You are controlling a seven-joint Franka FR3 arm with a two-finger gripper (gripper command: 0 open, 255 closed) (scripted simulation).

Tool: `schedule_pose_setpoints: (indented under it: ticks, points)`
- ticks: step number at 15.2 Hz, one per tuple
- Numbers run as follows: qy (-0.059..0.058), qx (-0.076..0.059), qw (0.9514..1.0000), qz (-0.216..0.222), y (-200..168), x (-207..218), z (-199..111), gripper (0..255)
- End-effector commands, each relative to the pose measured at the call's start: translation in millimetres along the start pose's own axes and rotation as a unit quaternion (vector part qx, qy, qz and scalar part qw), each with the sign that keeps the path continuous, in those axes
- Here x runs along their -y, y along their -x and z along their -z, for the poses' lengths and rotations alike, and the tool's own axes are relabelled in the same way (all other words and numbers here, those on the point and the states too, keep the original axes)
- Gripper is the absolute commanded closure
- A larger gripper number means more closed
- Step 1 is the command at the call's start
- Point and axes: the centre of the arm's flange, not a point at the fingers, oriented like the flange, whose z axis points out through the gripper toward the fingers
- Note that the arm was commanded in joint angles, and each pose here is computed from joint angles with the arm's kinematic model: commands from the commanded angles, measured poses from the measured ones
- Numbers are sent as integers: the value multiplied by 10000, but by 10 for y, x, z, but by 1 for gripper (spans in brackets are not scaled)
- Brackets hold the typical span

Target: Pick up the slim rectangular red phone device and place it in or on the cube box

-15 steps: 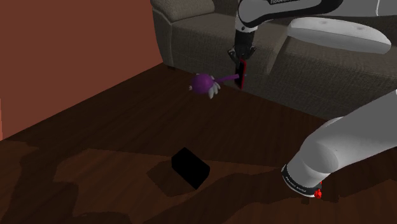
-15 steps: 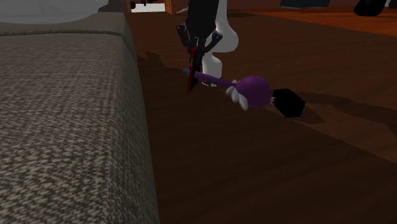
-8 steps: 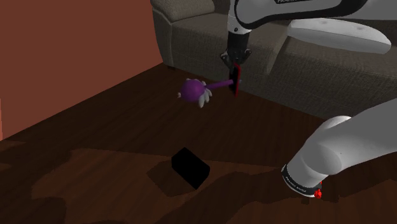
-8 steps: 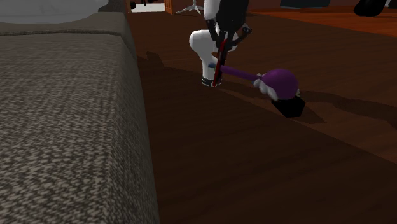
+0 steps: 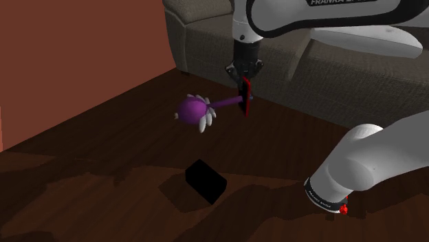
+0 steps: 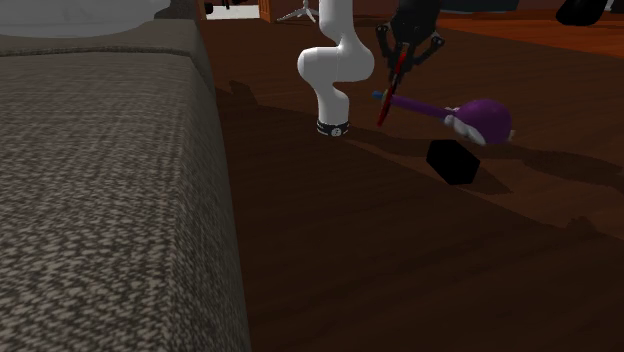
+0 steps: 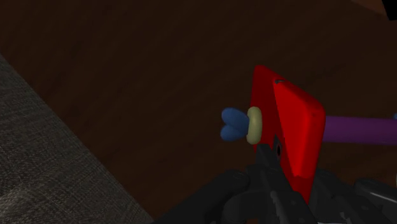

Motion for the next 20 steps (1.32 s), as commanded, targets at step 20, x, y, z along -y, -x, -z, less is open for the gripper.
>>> schedule_pose_setpoints:
  ticks: [20]
  points:
    - [-3, -3, 10000, -7, 1449, 1508, 286, 255]
